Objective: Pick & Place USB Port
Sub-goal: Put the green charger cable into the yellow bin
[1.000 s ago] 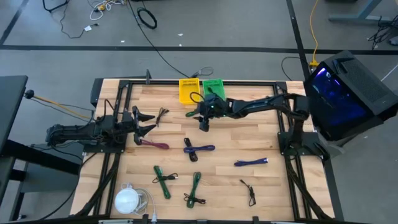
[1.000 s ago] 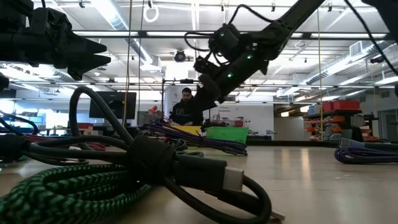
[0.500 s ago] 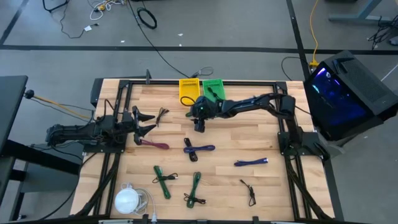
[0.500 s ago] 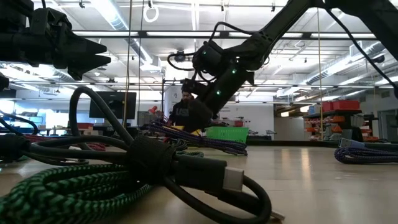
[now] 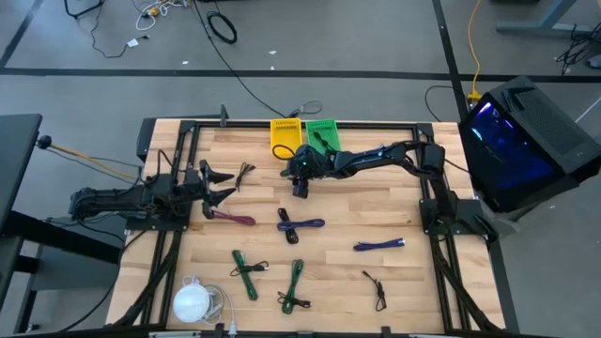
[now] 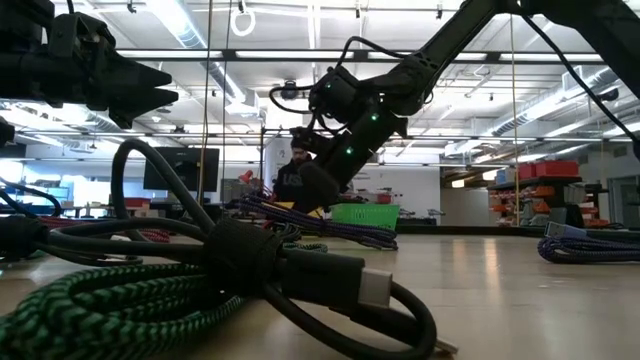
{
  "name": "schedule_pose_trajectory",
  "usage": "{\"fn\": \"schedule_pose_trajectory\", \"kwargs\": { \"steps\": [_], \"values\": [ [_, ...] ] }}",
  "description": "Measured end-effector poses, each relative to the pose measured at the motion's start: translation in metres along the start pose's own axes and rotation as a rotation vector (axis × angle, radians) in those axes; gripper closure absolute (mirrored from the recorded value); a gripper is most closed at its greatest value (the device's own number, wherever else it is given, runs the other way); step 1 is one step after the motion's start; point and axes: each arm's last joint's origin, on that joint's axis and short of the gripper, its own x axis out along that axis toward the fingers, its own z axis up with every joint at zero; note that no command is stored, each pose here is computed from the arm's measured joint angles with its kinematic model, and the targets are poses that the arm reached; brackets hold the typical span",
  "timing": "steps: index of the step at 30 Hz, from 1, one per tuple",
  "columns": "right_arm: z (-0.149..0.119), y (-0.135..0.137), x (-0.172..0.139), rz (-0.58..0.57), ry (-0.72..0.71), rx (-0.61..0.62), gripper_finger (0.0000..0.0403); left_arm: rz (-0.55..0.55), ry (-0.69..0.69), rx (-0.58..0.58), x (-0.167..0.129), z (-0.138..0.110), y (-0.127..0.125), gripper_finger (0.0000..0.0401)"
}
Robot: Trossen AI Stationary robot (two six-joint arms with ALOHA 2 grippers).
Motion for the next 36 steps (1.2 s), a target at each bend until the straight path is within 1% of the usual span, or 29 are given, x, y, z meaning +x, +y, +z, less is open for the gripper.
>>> {"fn": "schedule_pose_trajectory", "kwargs": {
  "steps": [4,10,14,17,21,26,29,31,36],
  "values": [
    [0.002,-0.001,0.0,-0.014,-0.023,0.002,0.0197,0.0,0.0,0.002,0.0,0.0,0.0,0.0181],
    [0.002,-0.001,0.0,-0.019,-0.017,-0.004,0.0197,0.0,0.001,0.002,0.0,0.0,0.0,0.0181],
    [0.0,0.0,0.003,0.023,-0.024,0.0,0.0197,0.0,0.001,0.002,0.0,0.0,0.0,0.0181],
    [-0.006,0.001,0.01,-0.004,0.001,-0.01,0.0197,0.0,0.001,0.002,0.0,0.0,0.0,0.0181],
    [-0.004,0.0,0.01,-0.018,-0.023,-0.004,0.0197,0.0,0.001,0.002,0.0,0.0,0.0,0.0181],
    [-0.004,0.0,0.011,-0.012,-0.02,0.009,0.0197,0.0,0.001,0.002,0.0,0.0,0.0,0.0181],
    [-0.01,0.003,0.017,0.017,-0.005,0.028,0.0197,0.0,0.001,0.002,0.0,0.0,0.0,0.0181],
    [-0.015,0.004,0.025,0.009,0.002,0.026,0.0197,0.0,0.001,0.002,0.0,0.0,0.0,0.0181],
    [-0.014,0.006,0.029,-0.025,-0.023,0.037,0.02,0.0,-0.002,0.022,0.0,0.0,0.0,0.0181]
  ]
}}
